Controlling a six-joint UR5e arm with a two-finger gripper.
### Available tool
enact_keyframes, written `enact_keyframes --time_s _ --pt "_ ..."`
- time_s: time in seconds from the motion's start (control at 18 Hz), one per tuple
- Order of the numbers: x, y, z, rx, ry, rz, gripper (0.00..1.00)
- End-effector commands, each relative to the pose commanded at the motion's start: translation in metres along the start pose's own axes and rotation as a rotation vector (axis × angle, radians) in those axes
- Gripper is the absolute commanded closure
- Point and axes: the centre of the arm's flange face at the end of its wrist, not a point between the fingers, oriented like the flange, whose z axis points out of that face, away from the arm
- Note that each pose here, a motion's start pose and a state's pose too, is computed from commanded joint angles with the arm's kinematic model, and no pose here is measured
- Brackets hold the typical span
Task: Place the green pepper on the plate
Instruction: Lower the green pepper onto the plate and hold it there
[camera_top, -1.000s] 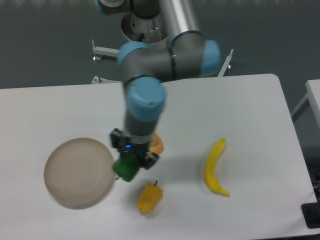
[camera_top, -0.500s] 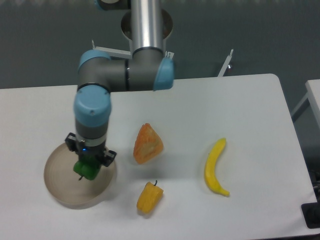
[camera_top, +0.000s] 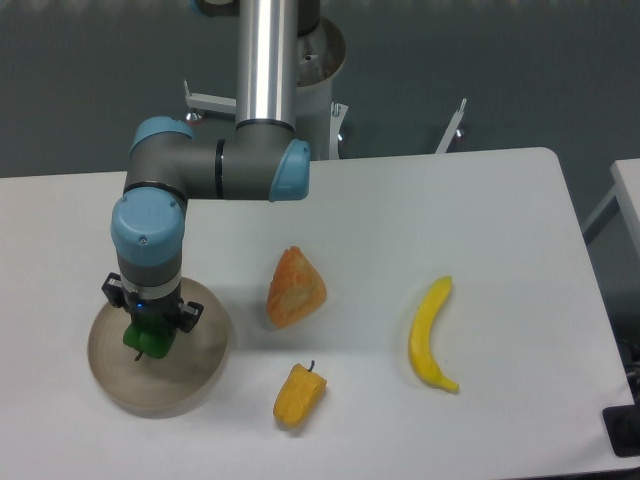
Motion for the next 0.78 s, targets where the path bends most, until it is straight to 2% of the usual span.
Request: enact_keyframes --time_s 0.78 --pt "0.001 -0.005 0.013 0.030 -0.005 0.014 0.70"
